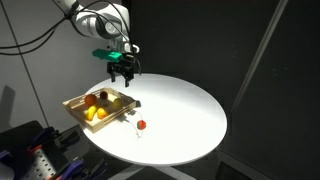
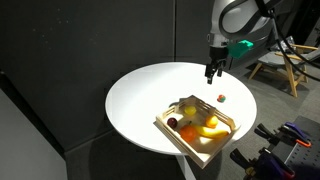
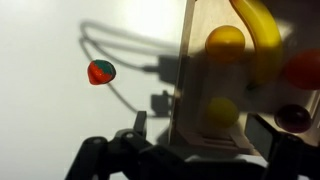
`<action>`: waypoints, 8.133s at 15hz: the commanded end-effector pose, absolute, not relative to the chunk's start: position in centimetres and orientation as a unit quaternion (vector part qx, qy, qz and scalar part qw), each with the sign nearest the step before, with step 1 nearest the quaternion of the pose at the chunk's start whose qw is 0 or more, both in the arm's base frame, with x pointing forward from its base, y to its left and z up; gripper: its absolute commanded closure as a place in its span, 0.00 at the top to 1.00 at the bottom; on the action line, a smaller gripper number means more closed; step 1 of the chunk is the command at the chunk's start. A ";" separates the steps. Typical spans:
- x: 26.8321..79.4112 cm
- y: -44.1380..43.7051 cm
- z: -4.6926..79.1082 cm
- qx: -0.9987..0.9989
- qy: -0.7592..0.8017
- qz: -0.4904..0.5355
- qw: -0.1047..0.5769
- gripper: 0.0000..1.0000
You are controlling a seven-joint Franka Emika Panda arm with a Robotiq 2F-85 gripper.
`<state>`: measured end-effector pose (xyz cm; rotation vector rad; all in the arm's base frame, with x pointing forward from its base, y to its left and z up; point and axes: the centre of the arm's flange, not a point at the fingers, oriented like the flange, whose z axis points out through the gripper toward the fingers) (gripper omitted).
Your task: Pick up the yellow lemon toy from the tray and put it on the table, pick up the red strawberry toy from the table and put it in the tray
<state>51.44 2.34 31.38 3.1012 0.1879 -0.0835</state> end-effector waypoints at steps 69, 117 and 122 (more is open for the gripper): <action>54.3 10.4 17.8 0.976 0.215 0.022 0.002 1.00; 55.2 11.3 14.6 0.972 0.230 0.050 -0.015 1.00; 55.2 11.3 14.2 0.972 0.230 0.047 -0.016 1.00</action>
